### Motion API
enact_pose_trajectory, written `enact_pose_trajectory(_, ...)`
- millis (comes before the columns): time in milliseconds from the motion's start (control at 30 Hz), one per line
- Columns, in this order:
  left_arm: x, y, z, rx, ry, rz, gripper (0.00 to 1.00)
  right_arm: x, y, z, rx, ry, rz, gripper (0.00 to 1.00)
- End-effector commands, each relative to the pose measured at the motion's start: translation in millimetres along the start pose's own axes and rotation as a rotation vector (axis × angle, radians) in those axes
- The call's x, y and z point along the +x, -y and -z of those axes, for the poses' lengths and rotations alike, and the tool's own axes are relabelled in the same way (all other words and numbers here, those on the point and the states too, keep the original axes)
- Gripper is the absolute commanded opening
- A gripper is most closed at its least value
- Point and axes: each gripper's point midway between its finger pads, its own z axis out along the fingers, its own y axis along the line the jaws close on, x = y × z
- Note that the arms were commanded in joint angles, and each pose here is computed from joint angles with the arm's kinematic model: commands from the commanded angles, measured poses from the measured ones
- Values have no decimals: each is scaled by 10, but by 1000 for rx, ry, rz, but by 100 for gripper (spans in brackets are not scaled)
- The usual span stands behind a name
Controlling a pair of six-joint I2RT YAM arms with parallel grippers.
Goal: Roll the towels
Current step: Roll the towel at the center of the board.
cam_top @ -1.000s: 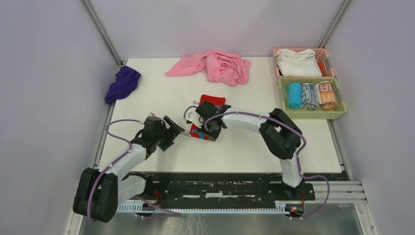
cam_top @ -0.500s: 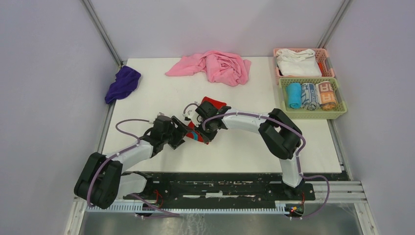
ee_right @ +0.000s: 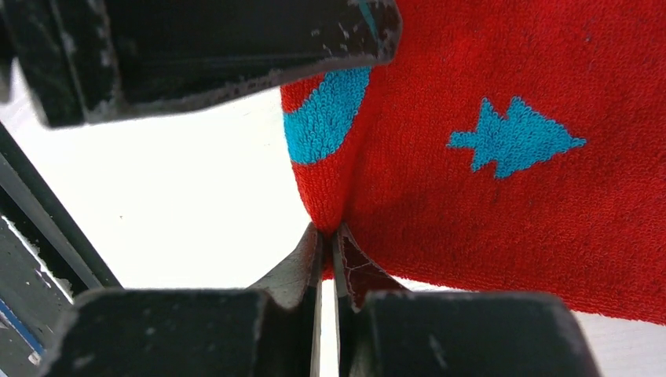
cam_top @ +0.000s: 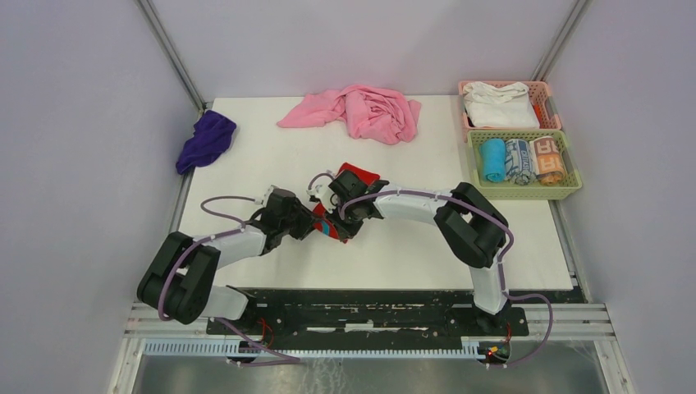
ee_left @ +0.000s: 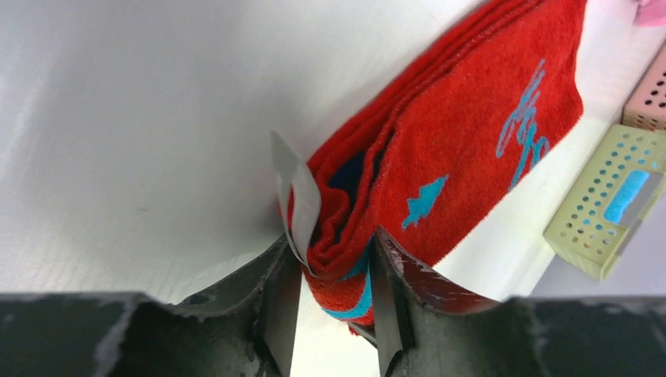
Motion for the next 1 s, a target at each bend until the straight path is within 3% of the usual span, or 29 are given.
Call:
enact_pose_trajectory(0,-76,-451,-22,-185,60,-56,42,-18,-62,78,-19,22,5,10)
enact_pose_trajectory(300,-201,-520,77,-239,109,-100,30,-97,-126,163,-89,60,-21,10)
enact_pose_trajectory(533,-227,-464,97,-229,92,-131,11,-172,-225,275,-245,88,-87,10)
enact_pose_trajectory(633,-257,-425,135,-215,96,-134,12,-220,-235,340,-317,90,-137,10)
enact_pose_trajectory(833,-375,-320,277,-165,114,-108,28,-358,-215,422,-516,119,-281,11)
enact_pose_trajectory(967,-472,-248,383,-99,111,-91,31,-397,-178,424,-611,103,-364,11)
